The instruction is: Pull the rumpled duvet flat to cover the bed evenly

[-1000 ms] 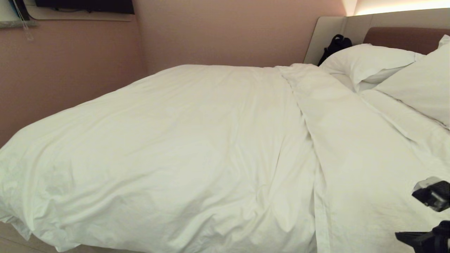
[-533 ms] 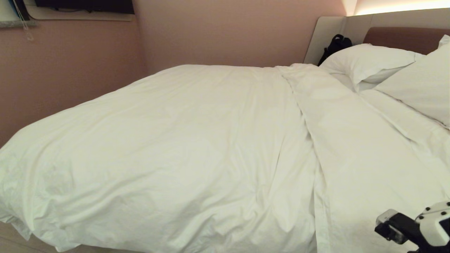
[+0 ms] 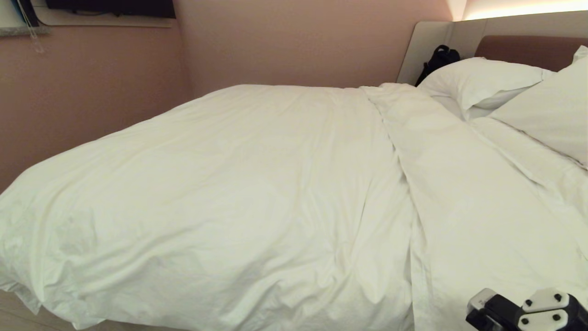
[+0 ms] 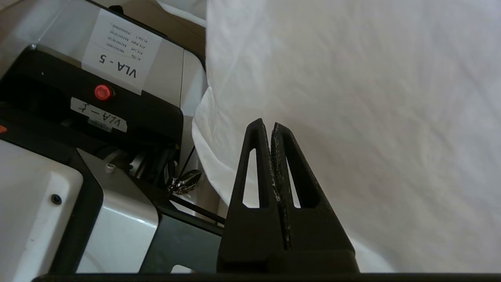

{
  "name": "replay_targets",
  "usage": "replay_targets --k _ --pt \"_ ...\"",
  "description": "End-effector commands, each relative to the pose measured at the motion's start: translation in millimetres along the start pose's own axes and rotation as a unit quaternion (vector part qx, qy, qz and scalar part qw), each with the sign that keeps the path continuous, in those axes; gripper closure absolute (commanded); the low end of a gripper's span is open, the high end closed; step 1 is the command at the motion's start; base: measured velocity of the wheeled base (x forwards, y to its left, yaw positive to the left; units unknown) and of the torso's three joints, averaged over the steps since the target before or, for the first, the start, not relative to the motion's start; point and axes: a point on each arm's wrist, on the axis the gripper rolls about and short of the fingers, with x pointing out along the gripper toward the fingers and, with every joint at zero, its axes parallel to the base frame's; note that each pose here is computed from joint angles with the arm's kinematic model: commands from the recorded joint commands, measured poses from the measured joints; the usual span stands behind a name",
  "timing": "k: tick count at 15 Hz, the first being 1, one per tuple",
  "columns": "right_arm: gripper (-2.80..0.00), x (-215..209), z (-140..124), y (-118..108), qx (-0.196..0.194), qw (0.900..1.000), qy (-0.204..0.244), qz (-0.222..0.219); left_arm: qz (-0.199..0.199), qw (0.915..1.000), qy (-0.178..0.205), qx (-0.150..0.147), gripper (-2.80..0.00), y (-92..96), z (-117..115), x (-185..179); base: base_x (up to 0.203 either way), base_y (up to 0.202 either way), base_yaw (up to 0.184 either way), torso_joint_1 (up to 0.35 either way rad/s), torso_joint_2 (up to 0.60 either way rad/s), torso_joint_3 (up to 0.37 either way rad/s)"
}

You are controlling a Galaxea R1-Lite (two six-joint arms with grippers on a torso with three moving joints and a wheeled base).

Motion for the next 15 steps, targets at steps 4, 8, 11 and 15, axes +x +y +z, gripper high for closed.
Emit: replay_targets --k 4,8,11,15 --pt "0.0 -1.1 -3.7 1.2 0.01 1.0 0.0 0.005 0.0 1.0 0.0 0.0 0.0 0.0 -0.1 0.0 0.0 0.0 0.0 0.0 0.0 0.0" --pt "-2.8 10.6 3.0 13.4 -0.011 1.0 0.016 0.008 0.0 1.0 0.0 0.0 0.0 0.0 -0.1 0.0 0.0 0.0 0.0 0.0 0.0 0.0" --pt "-2.8 31.9 13.1 23.1 -0.004 0.999 0.012 -0.039 0.0 1.0 0.0 0.0 0.0 0.0 -0.1 0.0 0.0 0.0 0.0 0.0 0.0 0.0" --pt "-2.8 55.2 10.2 58.4 0.0 0.992 -0.022 -0.122 0.0 1.0 0.0 0.0 0.0 0.0 -0.1 0.0 0.0 0.0 0.0 0.0 0.0 0.0"
